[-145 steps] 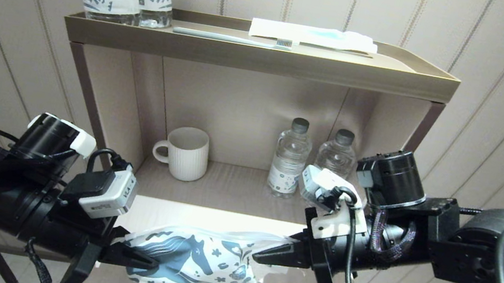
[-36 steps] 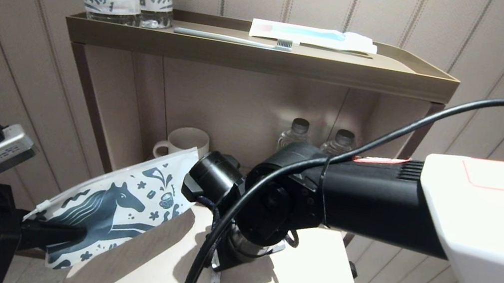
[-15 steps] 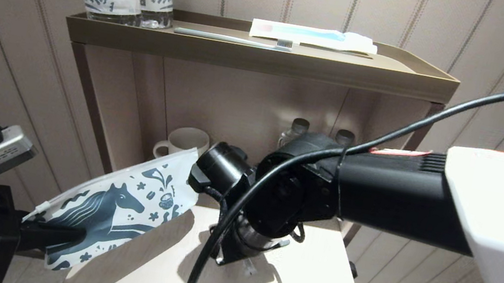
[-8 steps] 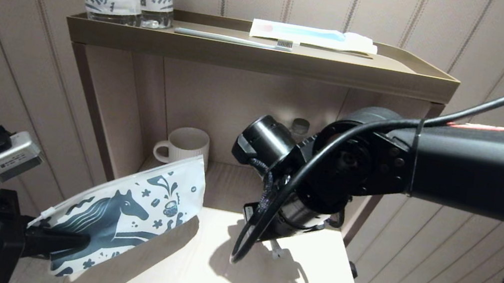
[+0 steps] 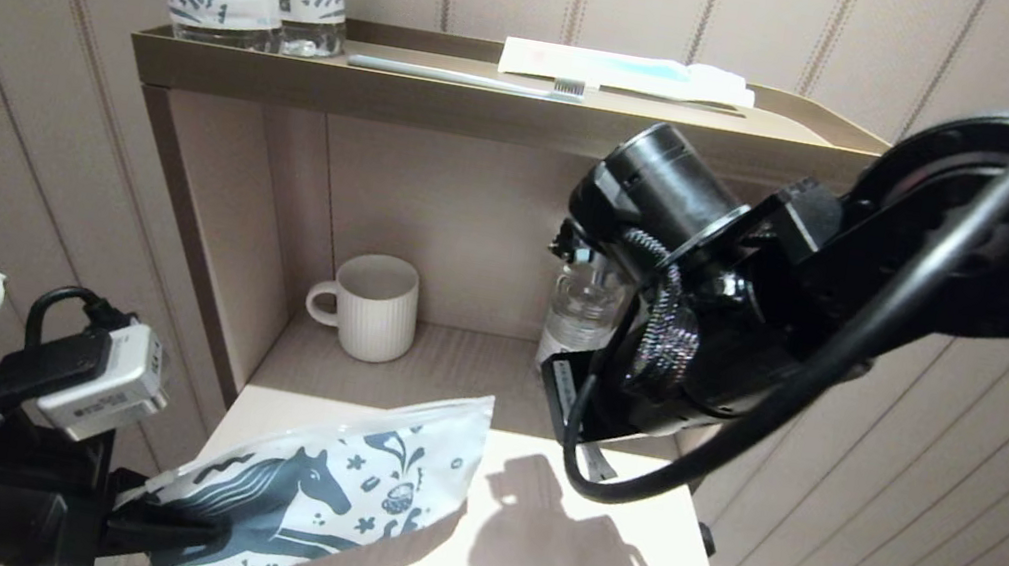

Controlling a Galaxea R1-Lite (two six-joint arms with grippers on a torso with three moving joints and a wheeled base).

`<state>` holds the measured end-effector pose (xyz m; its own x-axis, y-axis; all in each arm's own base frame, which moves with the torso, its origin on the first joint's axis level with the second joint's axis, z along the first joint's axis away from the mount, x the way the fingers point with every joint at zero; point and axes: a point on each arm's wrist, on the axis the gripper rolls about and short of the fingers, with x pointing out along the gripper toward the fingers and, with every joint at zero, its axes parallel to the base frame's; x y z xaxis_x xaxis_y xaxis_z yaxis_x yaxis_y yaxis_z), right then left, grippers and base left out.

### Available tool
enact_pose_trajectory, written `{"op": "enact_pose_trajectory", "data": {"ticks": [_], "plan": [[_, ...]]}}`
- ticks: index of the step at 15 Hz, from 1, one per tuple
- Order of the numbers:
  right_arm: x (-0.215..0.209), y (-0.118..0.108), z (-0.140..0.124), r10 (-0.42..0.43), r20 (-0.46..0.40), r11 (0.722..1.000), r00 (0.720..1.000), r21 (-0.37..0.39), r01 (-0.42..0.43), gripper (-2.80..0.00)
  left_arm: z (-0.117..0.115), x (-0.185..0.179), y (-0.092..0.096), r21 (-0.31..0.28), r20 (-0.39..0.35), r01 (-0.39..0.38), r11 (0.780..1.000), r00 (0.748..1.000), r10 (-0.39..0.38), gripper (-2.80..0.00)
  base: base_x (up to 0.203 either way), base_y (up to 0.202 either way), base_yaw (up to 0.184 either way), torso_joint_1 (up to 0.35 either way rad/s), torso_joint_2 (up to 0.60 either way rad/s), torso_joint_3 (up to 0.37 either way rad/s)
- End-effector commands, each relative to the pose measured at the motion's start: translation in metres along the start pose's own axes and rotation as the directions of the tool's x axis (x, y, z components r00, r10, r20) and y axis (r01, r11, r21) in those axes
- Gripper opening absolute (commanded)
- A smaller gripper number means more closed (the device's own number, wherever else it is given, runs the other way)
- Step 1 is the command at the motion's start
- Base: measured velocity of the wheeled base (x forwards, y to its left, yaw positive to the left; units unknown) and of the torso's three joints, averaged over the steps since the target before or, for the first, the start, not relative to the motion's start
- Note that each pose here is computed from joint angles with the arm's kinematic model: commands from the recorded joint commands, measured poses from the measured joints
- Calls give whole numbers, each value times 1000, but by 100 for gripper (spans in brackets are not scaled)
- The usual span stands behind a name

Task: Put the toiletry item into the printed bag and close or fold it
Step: Pick up the toothpaste, then place the toothpaste in the storage bag

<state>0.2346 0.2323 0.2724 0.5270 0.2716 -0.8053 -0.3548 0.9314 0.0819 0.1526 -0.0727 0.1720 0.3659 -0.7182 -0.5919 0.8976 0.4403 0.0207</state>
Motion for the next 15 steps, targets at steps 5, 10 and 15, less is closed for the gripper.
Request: {"op": "enact_pose_trajectory", "data": {"ticks": [5, 10, 15], "plan": [[-43, -29, 6, 224, -23, 971, 974, -85, -225, -280, 11, 38, 13, 396, 106, 98, 913, 983, -151, -280, 0, 0, 0, 0, 0, 0], [-44, -32, 6, 283, -43, 941, 958, -180, -286, -280, 14, 97, 21, 497, 121, 139, 857, 966, -227, -280, 0, 0, 0, 0, 0, 0], [-47, -32, -5, 345, -92, 895, 934, -267, -357, -280, 20, 113, 24, 541, 138, 129, 831, 961, -239, -280, 0, 0, 0, 0, 0, 0]]}}
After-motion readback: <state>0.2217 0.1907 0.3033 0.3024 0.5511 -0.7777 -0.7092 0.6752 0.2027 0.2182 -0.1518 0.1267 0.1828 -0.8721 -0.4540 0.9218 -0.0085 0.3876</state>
